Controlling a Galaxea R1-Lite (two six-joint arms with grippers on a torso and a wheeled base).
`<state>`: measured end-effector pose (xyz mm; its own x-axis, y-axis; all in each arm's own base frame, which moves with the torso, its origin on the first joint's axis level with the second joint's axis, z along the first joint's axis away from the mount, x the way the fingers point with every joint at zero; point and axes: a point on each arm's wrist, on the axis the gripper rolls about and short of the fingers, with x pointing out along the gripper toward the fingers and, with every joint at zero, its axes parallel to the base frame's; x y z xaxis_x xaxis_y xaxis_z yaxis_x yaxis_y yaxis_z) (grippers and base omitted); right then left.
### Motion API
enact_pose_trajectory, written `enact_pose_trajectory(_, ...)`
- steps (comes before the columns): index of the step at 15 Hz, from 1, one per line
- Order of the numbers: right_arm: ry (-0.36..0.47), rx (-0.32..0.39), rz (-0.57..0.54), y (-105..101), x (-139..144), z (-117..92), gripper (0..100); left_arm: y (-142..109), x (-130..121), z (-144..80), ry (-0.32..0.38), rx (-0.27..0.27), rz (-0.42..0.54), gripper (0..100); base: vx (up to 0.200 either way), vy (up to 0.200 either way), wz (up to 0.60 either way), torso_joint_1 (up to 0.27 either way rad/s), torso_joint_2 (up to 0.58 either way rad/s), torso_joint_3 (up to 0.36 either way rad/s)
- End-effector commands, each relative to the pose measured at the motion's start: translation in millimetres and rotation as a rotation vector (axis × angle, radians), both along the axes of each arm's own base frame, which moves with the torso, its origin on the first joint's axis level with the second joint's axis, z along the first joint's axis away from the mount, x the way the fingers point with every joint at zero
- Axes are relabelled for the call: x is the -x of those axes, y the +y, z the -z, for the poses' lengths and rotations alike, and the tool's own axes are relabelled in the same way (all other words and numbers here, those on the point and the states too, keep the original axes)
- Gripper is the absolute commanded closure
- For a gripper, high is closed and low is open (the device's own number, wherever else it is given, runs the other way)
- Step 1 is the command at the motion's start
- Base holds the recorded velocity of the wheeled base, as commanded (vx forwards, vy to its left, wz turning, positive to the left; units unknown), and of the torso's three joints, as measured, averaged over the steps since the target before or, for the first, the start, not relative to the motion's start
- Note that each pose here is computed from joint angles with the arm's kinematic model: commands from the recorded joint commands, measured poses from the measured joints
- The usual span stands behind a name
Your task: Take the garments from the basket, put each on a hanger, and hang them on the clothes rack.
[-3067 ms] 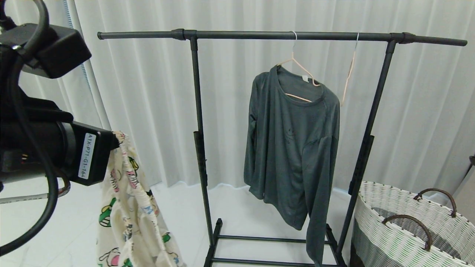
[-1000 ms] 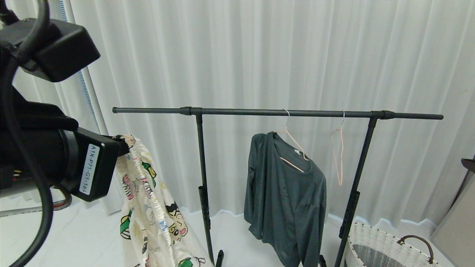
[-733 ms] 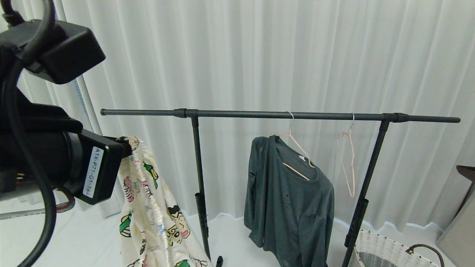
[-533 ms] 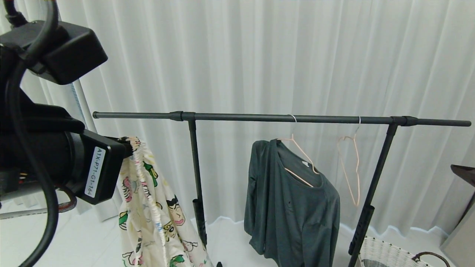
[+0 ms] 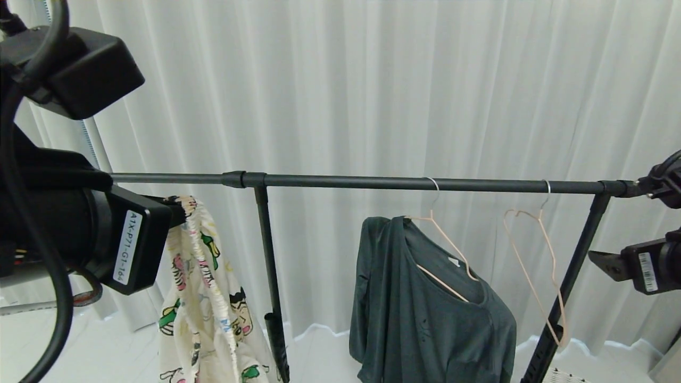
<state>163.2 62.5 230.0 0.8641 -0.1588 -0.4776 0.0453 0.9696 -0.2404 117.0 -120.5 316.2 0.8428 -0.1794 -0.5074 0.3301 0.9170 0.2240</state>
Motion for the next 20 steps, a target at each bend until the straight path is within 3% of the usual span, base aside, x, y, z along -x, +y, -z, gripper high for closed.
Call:
enact_pose_trajectory(1,0.105,-0.061,0.075,13.1,-27.7,27.5,0,1.1,0.9,-0.7,-0.003,0.003,-0.001,100,0.2,0.0,0.0,0.002,0.01,-0.002)
enact_pose_trajectory(3,0.147,-0.154,0.169,21.9,-46.7,44.0,0,1.5,1.3,-0.9,-0.004,0.006,-0.001,100,0.0,0.0,0.0,0.0,0.0,0.0)
enact_pose_trajectory(9,0.236,-0.248,0.318,33.2,-71.2,82.6,0,1.5,0.9,-0.8,-0.004,0.01,-0.004,100,0.0,0.0,0.0,0.0,0.0,0.0)
enact_pose_trajectory(15,0.234,-0.284,0.358,27.4,-79.7,87.6,0,0.1,-0.3,2.3,-0.013,0.023,-0.006,100,0.0,0.0,0.0,0.0,0.0,0.0)
enact_pose_trajectory(16,0.238,-0.29,0.363,24.9,-80.4,88.0,100,0.4,0.0,2.8,-0.015,0.024,-0.005,100,0.0,0.0,0.0,0.0,0.0,0.0)
enact_pose_trajectory(20,0.25,-0.295,0.364,23.4,-80.2,88.8,100,1.1,0.5,2.6,-0.017,0.026,-0.005,100,0.0,0.0,0.0,0.0,0.0,0.0)
